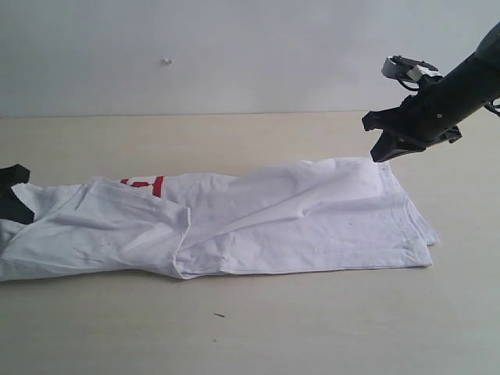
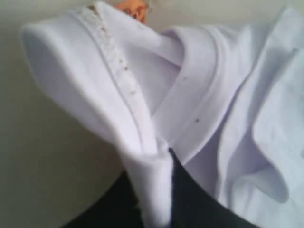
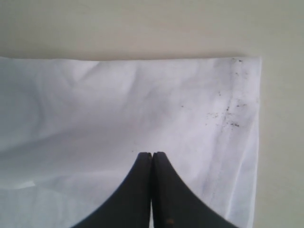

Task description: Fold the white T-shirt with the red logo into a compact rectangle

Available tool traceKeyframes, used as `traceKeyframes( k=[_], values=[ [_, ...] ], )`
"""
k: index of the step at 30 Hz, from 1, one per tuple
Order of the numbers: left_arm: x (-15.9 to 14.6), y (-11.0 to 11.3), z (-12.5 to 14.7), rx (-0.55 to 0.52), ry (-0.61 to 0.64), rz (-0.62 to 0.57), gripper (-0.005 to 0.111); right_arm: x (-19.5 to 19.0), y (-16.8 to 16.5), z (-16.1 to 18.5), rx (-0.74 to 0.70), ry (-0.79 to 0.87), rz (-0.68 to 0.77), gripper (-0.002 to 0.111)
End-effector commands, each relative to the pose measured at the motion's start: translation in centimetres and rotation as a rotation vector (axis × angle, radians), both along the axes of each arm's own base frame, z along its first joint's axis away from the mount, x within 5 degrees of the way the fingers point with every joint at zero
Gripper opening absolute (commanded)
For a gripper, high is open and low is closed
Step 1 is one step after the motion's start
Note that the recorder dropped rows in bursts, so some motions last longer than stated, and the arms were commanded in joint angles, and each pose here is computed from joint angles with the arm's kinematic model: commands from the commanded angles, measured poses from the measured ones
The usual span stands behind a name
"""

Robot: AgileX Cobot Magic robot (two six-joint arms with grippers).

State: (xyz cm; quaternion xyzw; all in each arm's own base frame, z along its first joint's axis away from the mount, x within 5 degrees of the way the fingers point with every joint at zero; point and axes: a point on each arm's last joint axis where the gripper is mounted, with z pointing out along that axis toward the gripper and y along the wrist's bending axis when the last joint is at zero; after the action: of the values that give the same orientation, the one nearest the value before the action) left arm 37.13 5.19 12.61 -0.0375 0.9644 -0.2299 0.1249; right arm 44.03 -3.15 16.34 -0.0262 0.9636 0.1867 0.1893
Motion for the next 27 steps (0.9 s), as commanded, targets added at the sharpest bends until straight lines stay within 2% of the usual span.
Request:
traceKeyframes(
  k=[1,4,7,8,14,15,16,17,18,21,25,27],
  values=[
    [0.3,-1.6,4.7,-0.023,-0.081,-0.006,0.0,0.0,-0.2,-0.1,-0.003,-0.006,0.001,0.0],
    [0.7,-4.1,7.4,-0.042,-0.117,-0.035,0.0,0.0,-0.2,0.0,0.0,-0.008,0.002,0.0],
    [1.0,-7.8,9.3,-0.055,-0.155,-0.101,0.0,0.0,-0.1,0.7,0.01,-0.006,0.016,0.0],
    [1.3,-11.0,10.6,-0.07,-0.179,-0.151,0.0,0.0,0.0,1.7,0.015,-0.015,0.024,0.0],
    [1.2,-20.2,14.1,-0.122,-0.269,-0.293,0.0,-0.4,-0.3,6.7,0.025,-0.104,-0.053,0.0],
    [0.9,-23.3,14.7,-0.141,-0.298,-0.327,0.0,-0.9,-0.3,8.4,0.02,-0.14,-0.053,0.0],
    [0.6,-24.9,14.8,-0.148,-0.315,-0.352,0.0,-1.1,-0.3,8.9,0.023,-0.146,-0.055,0.0],
    [0.1,-28.0,14.9,-0.163,-0.354,-0.399,0.0,-1.7,-0.1,10.4,0.028,-0.163,-0.057,0.003],
    [-0.1,-29.3,15.0,-0.171,-0.372,-0.417,0.0,-1.9,0.0,10.9,0.031,-0.172,-0.055,0.005],
    [-0.8,-35.6,13.6,-0.184,-0.43,-0.506,0.0,-3.2,0.3,13.5,0.049,-0.196,-0.057,0.013],
    [-0.7,-39.8,11.4,-0.194,-0.452,-0.556,0.0,-4.2,0.8,15.1,0.076,-0.208,-0.039,0.017],
    [-0.8,-41.1,10.5,-0.199,-0.432,-0.601,0.002,-4.4,0.9,15.5,0.081,-0.218,-0.039,0.02]
  ],
)
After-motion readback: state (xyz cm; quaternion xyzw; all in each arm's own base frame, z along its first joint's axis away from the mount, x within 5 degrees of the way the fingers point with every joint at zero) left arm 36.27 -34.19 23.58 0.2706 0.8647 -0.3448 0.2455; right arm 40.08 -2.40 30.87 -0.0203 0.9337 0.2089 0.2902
